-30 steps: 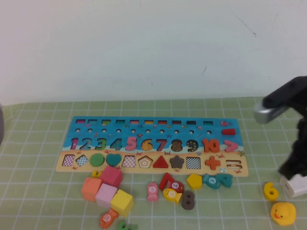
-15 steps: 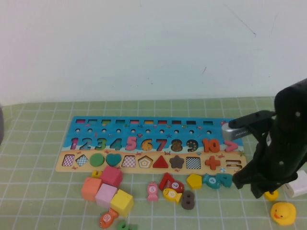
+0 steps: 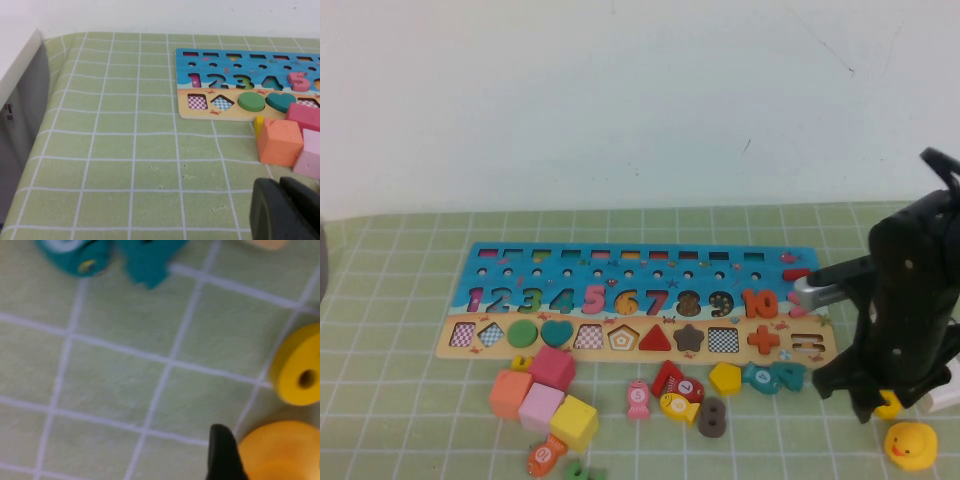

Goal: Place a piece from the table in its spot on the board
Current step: Pick up the "number 6", then place the "number 6" into the hole of the number 6

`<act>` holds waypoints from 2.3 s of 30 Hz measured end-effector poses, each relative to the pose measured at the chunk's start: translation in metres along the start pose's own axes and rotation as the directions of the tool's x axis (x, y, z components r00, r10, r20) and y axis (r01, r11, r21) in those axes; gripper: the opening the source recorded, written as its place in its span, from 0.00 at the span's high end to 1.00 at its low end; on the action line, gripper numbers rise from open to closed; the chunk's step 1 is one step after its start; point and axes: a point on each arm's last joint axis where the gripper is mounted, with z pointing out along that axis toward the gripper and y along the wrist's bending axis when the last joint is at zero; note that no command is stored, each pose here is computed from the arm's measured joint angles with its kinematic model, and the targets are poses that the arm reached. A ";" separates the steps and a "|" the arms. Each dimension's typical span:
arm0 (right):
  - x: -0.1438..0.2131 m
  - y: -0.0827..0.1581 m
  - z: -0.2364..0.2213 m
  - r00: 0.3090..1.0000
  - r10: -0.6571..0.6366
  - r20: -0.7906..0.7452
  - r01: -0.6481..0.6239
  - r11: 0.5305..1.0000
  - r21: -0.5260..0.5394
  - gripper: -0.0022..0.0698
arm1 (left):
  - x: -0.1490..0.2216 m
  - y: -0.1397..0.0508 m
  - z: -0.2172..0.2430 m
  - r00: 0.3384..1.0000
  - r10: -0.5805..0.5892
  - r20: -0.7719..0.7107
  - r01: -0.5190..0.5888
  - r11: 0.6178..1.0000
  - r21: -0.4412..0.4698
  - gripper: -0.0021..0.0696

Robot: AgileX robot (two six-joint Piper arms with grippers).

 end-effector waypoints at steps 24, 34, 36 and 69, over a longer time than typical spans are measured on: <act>-0.013 -0.015 0.037 0.998 0.063 0.014 -0.063 0.998 0.002 0.44 | 0.000 0.000 0.000 1.000 0.000 0.000 0.000 1.000 0.000 0.97; -0.014 -0.015 0.037 0.996 0.083 0.022 -0.083 0.997 0.000 0.45 | 0.000 0.000 0.000 1.000 0.000 0.000 0.000 1.000 0.000 0.97; -0.014 -0.015 0.037 0.996 0.087 0.019 -0.087 0.996 0.001 0.47 | 0.000 0.000 0.000 1.000 0.000 0.000 0.000 1.000 0.000 0.97; -0.048 0.077 -0.101 0.944 -0.178 0.279 0.240 0.949 -0.206 0.59 | 0.000 0.000 0.000 1.000 0.000 0.000 0.000 1.000 0.000 0.97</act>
